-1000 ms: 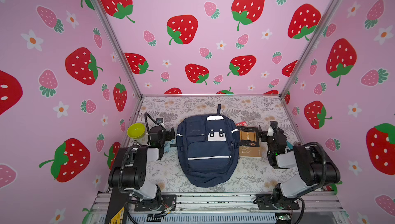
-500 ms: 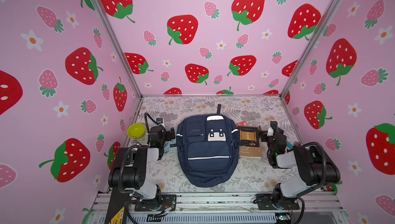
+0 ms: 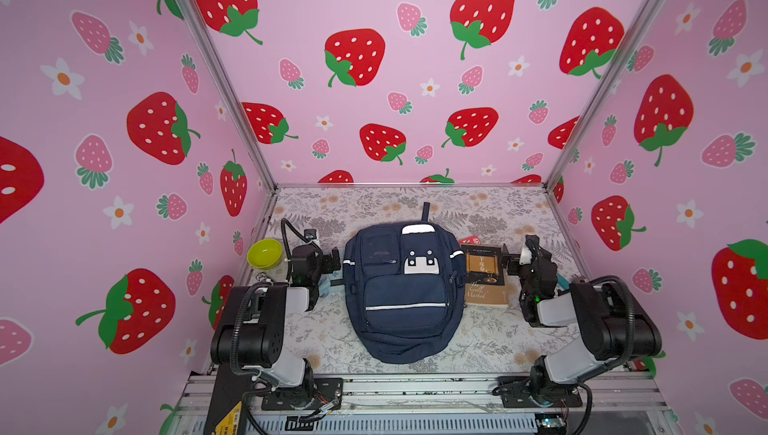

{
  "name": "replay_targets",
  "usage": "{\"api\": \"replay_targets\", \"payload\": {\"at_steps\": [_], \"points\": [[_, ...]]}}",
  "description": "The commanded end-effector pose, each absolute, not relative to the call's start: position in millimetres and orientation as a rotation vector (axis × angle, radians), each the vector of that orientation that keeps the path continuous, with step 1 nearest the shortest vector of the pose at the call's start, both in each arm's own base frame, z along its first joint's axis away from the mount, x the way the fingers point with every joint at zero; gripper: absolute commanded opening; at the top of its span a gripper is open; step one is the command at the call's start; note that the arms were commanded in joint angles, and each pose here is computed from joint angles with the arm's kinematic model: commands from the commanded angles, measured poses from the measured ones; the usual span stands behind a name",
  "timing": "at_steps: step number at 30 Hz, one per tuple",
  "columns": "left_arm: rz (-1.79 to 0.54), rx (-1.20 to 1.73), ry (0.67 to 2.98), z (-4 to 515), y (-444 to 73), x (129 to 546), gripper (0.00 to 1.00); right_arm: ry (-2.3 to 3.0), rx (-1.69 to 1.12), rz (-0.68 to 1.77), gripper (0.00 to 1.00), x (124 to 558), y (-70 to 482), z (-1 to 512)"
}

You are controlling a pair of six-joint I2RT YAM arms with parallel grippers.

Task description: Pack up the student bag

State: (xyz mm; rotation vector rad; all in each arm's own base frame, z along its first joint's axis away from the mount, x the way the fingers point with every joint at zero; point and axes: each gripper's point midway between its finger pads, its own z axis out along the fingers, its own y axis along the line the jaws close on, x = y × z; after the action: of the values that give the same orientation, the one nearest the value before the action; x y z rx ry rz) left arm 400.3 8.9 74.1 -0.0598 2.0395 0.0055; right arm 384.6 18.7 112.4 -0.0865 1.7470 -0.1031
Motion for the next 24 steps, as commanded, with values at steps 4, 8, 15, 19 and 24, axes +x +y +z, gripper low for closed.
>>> {"api": "replay_targets", "payload": {"at_steps": [4, 8, 15, 19, 24], "points": [[0.198, -0.295, 2.095, 143, 45, 414, 0.99, 1.84, 0.076, -0.233, 1.0, 408, 9, 175], [-0.034, -0.59, 2.072, 216, 34, 406, 0.95, 1.973, 0.288, 0.06, 1.0, 399, 33, 220], [-0.43, 0.071, 2.3, 229, -166, 344, 0.93, 2.149, 0.584, 0.536, 1.0, 351, 67, 156], [-0.36, 0.596, 2.349, 203, -246, 262, 0.96, 2.309, 0.418, 0.159, 1.0, 327, 80, 147], [-0.206, 0.997, 2.342, 164, -281, 197, 1.0, 2.355, 0.284, 0.25, 0.99, 312, 106, 154]]}}
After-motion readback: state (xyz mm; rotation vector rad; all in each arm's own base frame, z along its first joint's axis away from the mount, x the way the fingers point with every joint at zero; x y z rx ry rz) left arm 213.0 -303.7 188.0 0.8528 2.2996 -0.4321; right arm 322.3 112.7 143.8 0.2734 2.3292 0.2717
